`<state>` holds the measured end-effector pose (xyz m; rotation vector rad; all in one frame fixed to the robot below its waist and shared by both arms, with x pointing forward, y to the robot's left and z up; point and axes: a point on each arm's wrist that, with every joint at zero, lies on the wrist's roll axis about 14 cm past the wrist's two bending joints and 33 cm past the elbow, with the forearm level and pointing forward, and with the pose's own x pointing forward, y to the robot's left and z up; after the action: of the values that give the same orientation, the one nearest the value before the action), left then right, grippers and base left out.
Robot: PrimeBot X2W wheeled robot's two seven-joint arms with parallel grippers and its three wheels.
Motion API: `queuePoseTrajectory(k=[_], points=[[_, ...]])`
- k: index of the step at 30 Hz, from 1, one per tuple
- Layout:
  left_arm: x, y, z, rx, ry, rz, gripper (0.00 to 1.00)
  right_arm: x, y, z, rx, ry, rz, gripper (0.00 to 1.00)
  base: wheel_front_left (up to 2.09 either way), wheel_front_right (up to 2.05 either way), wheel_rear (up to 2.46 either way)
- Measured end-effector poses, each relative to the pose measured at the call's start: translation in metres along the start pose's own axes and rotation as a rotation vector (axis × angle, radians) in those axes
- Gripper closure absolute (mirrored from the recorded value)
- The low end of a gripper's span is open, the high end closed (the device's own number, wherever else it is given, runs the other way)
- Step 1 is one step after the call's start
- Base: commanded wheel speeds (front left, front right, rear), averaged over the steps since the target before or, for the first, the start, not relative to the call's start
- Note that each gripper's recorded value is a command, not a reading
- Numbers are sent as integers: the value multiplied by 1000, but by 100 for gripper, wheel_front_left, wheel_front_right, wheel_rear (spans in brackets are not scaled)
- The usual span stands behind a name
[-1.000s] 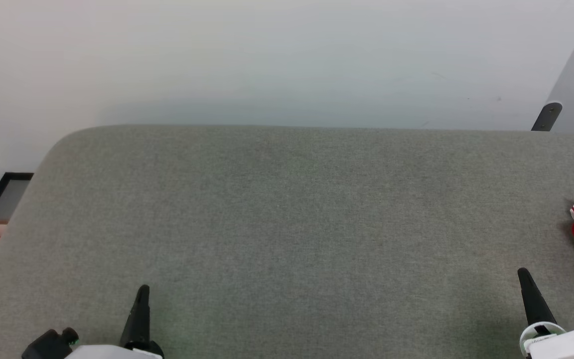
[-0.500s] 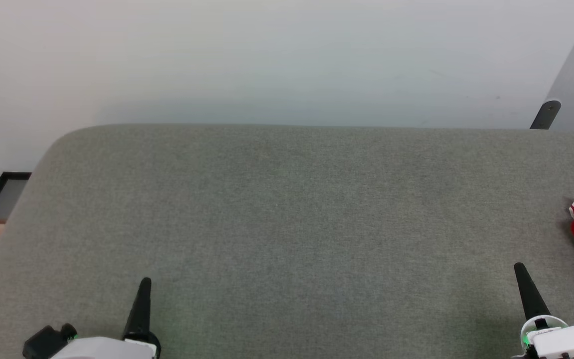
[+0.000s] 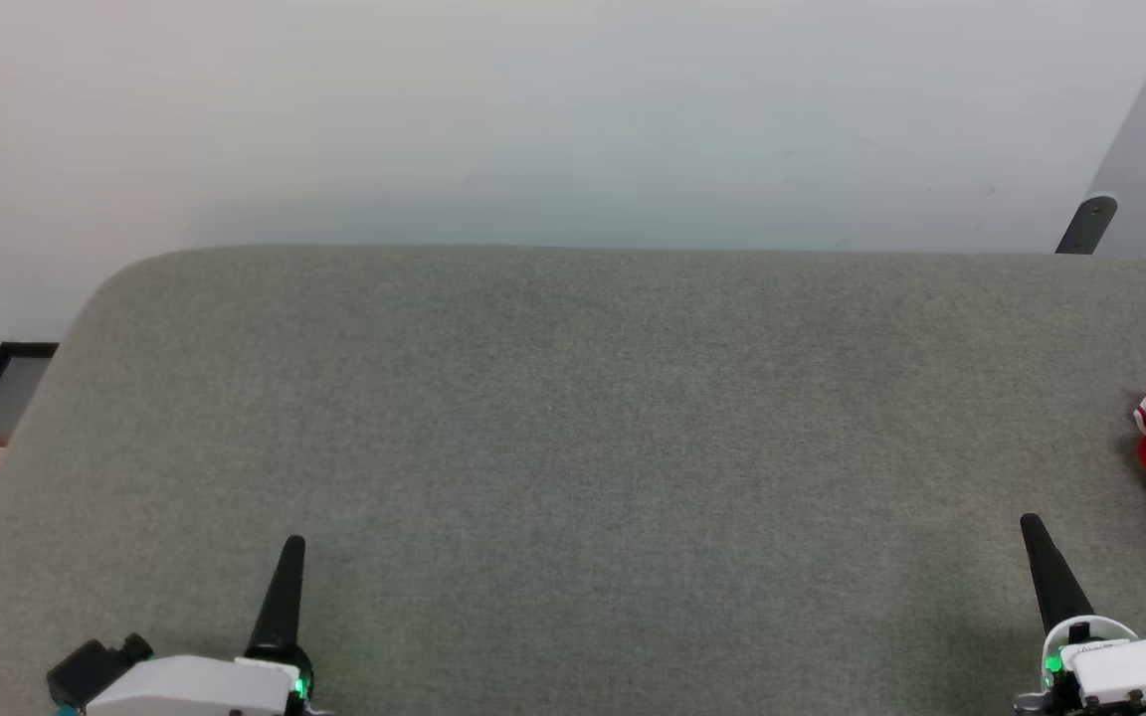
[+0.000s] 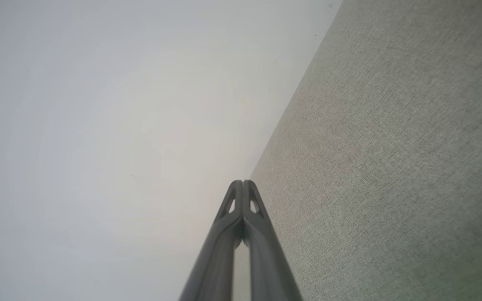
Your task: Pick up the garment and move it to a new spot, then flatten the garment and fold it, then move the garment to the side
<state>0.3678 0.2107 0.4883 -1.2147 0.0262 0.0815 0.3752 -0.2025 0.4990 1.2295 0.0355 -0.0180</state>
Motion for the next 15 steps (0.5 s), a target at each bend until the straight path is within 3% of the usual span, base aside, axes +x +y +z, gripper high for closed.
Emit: queuePoseTrajectory(k=[15], points=[[6, -6, -2, -129, 13, -15, 100, 5, 3, 0, 125, -4, 9, 100, 0, 0, 0]])
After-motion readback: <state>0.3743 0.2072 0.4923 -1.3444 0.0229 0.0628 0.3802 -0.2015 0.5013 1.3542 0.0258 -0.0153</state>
